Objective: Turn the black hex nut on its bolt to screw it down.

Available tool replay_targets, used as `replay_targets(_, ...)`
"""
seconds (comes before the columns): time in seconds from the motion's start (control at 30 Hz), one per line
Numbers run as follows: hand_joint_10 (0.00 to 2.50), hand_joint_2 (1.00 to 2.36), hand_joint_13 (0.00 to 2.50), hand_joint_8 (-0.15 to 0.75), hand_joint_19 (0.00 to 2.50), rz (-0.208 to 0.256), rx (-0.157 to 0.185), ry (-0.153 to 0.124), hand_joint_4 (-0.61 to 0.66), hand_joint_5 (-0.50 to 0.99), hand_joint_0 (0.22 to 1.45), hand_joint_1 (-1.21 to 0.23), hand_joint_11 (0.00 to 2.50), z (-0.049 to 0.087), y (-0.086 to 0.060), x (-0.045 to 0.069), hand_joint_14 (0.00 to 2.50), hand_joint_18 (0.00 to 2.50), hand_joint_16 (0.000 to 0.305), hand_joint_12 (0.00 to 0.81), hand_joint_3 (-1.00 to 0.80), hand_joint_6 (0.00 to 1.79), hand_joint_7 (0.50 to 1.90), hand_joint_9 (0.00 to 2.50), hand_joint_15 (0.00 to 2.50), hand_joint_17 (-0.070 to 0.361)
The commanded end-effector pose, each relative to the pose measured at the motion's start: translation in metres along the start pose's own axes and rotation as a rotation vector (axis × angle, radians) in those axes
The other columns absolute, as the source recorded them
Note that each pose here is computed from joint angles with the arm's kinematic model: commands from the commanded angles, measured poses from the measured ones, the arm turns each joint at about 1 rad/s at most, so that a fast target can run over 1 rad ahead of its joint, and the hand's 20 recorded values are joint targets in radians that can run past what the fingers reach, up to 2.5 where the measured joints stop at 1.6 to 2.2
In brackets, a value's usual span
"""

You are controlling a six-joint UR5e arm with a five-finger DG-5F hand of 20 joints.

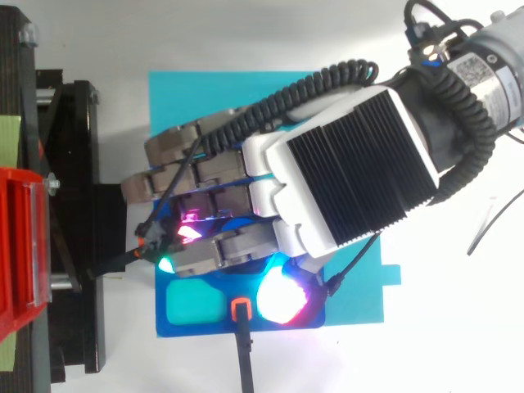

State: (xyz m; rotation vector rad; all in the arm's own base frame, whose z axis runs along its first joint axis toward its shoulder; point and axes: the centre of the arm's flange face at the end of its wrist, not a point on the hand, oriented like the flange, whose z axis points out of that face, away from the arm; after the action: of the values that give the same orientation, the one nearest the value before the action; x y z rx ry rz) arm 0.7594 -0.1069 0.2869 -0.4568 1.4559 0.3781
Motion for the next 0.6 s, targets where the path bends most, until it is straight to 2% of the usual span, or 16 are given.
replay_targets(0.0, 0.01, 1.0, 0.53, 0.287, 0.56, 0.008, -0.001, 0.017, 0.27, -0.04, 0.41, -0.45, 0.22, 0.004, -0.004, -0.026, 0.0, 0.4, 0.056, 0.349, -0.5, 0.51, 1.2, 0.88, 0.02, 0.126)
replay_targets(0.03, 0.01, 1.0, 0.53, 0.286, 0.56, 0.011, -0.002, 0.031, 0.28, -0.04, 0.41, -0.45, 0.22, 0.004, -0.004, -0.032, 0.0, 0.4, 0.056, 0.349, -0.5, 0.51, 1.19, 0.88, 0.02, 0.126)
replay_targets(0.07, 0.01, 1.0, 0.52, 0.283, 0.56, 0.021, -0.003, 0.064, 0.29, -0.05, 0.42, -0.45, 0.22, 0.002, -0.002, -0.034, 0.0, 0.4, 0.056, 0.348, -0.5, 0.51, 1.17, 0.88, 0.02, 0.126)
replay_targets(0.1, 0.01, 1.0, 0.52, 0.286, 0.56, 0.022, -0.003, 0.082, 0.3, -0.05, 0.42, -0.45, 0.22, 0.0, -0.001, -0.037, 0.0, 0.4, 0.056, 0.349, -0.5, 0.51, 1.18, 0.88, 0.02, 0.126)
replay_targets(0.13, 0.01, 1.0, 0.52, 0.282, 0.56, 0.011, -0.005, 0.128, 0.29, -0.05, 0.42, -0.45, 0.22, -0.007, 0.003, -0.04, 0.0, 0.4, 0.056, 0.348, -0.5, 0.51, 1.16, 0.87, 0.02, 0.126)
replay_targets(0.17, 0.01, 1.0, 0.53, 0.281, 0.56, -0.018, 0.001, 0.155, 0.29, -0.06, 0.42, -0.45, 0.22, -0.012, 0.005, -0.046, 0.0, 0.4, 0.056, 0.348, -0.5, 0.51, 1.15, 0.87, 0.02, 0.125)
replay_targets(0.2, 0.01, 1.0, 0.53, 0.281, 0.56, -0.03, 0.006, 0.166, 0.29, -0.06, 0.42, -0.45, 0.22, -0.014, 0.005, -0.046, 0.0, 0.4, 0.056, 0.348, -0.5, 0.51, 1.15, 0.87, 0.02, 0.125)
replay_targets(0.23, 0.01, 1.0, 0.53, 0.283, 0.56, -0.055, 0.019, 0.178, 0.29, -0.06, 0.42, -0.45, 0.21, -0.018, 0.005, -0.054, 0.0, 0.4, 0.056, 0.347, -0.5, 0.51, 1.14, 0.87, 0.02, 0.125)
replay_targets(0.3, 0.01, 1.0, 0.53, 0.282, 0.56, -0.069, 0.035, 0.197, 0.3, -0.06, 0.43, -0.45, 0.22, -0.023, 0.004, -0.06, 0.0, 0.4, 0.055, 0.346, -0.5, 0.51, 1.14, 0.87, 0.02, 0.124)
replay_targets(0.37, 0.01, 1.0, 0.53, 0.28, 0.56, -0.065, 0.046, 0.231, 0.3, -0.06, 0.43, -0.44, 0.21, -0.032, 0.006, -0.068, 0.0, 0.4, 0.055, 0.345, -0.5, 0.51, 1.13, 0.87, 0.02, 0.124)
replay_targets(0.4, 0.01, 1.0, 0.52, 0.278, 0.56, -0.065, 0.046, 0.231, 0.3, -0.07, 0.43, -0.44, 0.22, -0.032, 0.006, -0.068, 0.0, 0.4, 0.055, 0.346, -0.5, 0.51, 1.11, 0.87, 0.03, 0.124)
replay_targets(0.43, 0.01, 1.0, 0.52, 0.28, 0.56, -0.053, 0.049, 0.257, 0.31, -0.07, 0.43, -0.44, 0.21, -0.04, 0.008, -0.079, 0.0, 0.4, 0.055, 0.346, -0.5, 0.5, 1.09, 0.87, 0.02, 0.124)
replay_targets(0.53, 0.01, 1.0, 0.48, 0.277, 0.56, -0.04, 0.051, 0.278, 0.3, -0.09, 0.44, -0.45, 0.19, -0.051, 0.011, -0.092, 0.0, 0.39, 0.055, 0.348, -0.5, 0.5, 1.0, 0.85, 0.01, 0.124)
replay_targets(0.57, 0.01, 1.0, 0.43, 0.276, 0.55, -0.034, 0.056, 0.288, 0.28, -0.1, 0.44, -0.47, 0.16, -0.06, 0.013, -0.096, 0.0, 0.36, 0.055, 0.351, -0.5, 0.5, 0.95, 0.82, 0.0, 0.123)
